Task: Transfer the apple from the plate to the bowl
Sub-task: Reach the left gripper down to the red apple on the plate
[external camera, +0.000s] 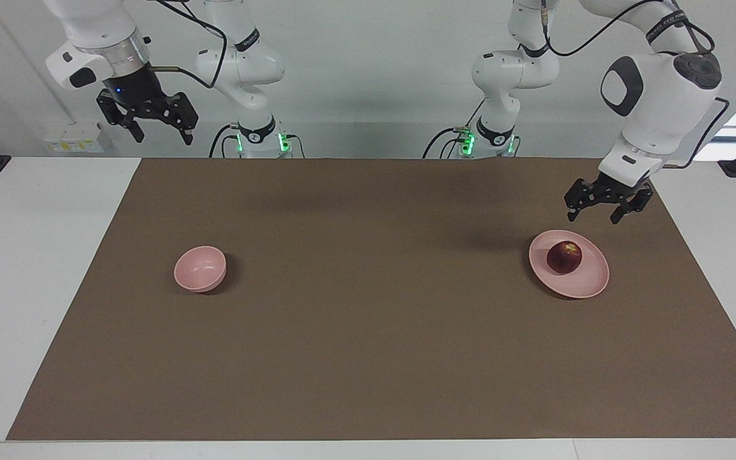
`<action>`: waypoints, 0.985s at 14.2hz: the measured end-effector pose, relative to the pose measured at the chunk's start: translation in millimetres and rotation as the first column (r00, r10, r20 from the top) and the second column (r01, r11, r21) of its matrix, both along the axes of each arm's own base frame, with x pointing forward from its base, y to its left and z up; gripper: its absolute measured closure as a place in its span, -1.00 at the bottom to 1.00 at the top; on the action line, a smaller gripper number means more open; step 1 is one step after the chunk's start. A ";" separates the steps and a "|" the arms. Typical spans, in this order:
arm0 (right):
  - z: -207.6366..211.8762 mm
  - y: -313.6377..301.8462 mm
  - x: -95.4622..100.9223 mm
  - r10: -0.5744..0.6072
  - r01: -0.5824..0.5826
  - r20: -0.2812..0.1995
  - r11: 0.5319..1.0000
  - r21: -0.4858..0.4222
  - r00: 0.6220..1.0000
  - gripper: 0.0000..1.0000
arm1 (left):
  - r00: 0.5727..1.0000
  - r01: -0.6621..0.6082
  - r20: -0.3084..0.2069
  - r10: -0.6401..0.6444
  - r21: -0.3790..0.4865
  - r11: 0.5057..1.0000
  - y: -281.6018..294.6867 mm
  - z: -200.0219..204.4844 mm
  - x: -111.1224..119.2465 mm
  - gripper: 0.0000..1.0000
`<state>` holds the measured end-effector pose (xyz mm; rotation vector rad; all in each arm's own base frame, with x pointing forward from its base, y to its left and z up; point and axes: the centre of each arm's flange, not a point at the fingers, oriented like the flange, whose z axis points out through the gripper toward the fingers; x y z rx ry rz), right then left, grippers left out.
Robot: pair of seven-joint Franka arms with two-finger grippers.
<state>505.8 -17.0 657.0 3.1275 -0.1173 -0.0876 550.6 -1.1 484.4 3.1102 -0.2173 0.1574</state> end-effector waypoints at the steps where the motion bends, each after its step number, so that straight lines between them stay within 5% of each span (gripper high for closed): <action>1: -0.2 0.0 0.0 0.000 0.000 0.000 1.000 0.000 1.000 -1.00 | 1.000 0.004 0.006 -0.004 0.001 1.000 0.4 -14.2 1.9 -1.00; 7: -0.4 0.0 0.0 0.000 0.000 -0.001 1.000 0.000 1.000 -1.00 | 1.000 0.001 0.015 -0.001 0.007 1.000 4.4 -103.7 4.1 -1.00; 14: -1.3 0.2 0.0 0.000 0.000 -0.003 1.000 0.000 1.000 -1.00 | 0.999 0.037 0.020 -0.038 0.015 0.999 14.5 -131.3 -2.9 -0.80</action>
